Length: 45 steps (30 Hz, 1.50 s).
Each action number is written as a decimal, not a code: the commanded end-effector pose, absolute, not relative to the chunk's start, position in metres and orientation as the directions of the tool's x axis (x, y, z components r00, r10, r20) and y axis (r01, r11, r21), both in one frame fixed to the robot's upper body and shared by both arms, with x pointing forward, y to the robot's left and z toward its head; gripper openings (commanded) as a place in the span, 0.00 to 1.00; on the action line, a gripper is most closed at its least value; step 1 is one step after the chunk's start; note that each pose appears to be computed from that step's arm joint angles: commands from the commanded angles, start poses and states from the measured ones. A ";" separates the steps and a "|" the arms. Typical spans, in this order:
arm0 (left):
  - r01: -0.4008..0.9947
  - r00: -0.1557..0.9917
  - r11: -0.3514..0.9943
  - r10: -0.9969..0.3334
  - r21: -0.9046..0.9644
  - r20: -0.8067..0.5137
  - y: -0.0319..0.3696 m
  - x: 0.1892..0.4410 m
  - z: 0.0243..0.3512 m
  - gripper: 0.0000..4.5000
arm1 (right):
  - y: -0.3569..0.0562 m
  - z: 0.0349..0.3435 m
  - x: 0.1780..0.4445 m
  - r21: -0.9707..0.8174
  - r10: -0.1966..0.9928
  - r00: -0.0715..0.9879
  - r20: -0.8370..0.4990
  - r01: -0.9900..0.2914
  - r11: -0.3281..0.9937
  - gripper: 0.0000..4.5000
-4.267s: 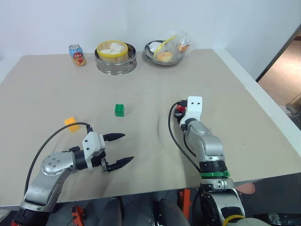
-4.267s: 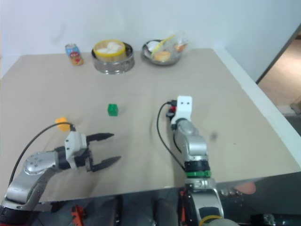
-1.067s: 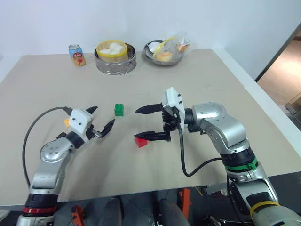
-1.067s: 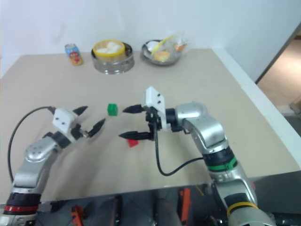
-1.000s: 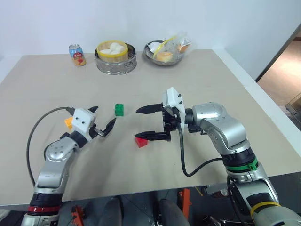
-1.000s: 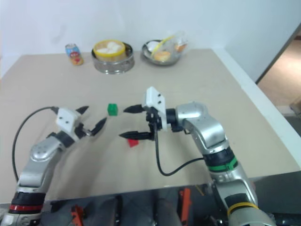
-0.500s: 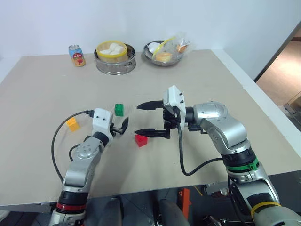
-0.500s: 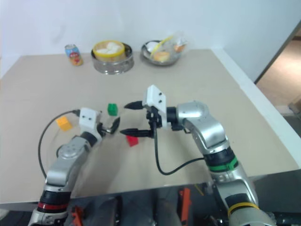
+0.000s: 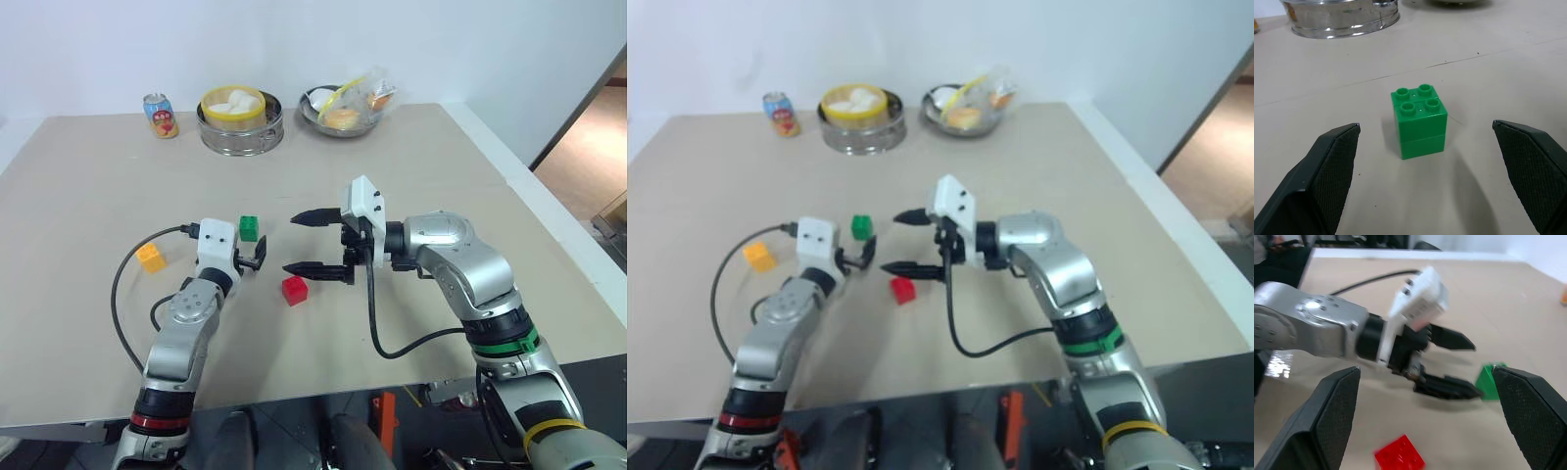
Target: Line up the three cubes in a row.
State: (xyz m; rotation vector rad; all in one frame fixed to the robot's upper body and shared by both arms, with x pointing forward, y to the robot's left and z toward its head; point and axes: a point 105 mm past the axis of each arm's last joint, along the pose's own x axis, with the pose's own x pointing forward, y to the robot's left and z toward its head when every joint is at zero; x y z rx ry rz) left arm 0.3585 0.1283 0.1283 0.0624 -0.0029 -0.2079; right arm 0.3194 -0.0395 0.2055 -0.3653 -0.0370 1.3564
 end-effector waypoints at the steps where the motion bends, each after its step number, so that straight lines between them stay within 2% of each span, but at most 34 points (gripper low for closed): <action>1: 0.182 0.981 0.981 -0.186 0.075 0.057 0.130 0.362 0.143 1.00 | -0.050 0.215 0.327 -0.323 0.944 0.283 -0.171 -0.921 0.218 0.99; 22: 0.187 0.981 0.981 -0.189 0.045 0.043 0.116 0.391 0.135 1.00 | -0.053 0.214 0.329 -0.352 0.931 0.322 -0.174 -0.903 0.247 0.99; 26: 0.219 0.973 0.975 -0.222 0.046 0.064 0.108 0.393 0.138 0.74 | -0.053 0.215 0.330 -0.353 0.931 0.323 -0.171 -0.902 0.248 1.00; 32: 0.211 0.974 0.976 -0.215 0.058 0.066 0.111 0.395 0.139 0.30 | -0.053 0.214 0.330 -0.356 0.931 0.320 -0.174 -0.902 0.244 1.00; 39: 0.267 0.957 0.962 -0.272 0.060 0.096 0.136 0.393 0.150 0.29 | -0.052 0.214 0.330 -0.364 0.934 0.310 -0.178 -0.903 0.230 1.00; 45: 0.505 0.851 0.857 -0.514 0.100 0.104 0.158 0.374 0.163 0.29 | -0.052 0.214 0.331 -0.371 0.935 0.305 -0.180 -0.901 0.223 1.00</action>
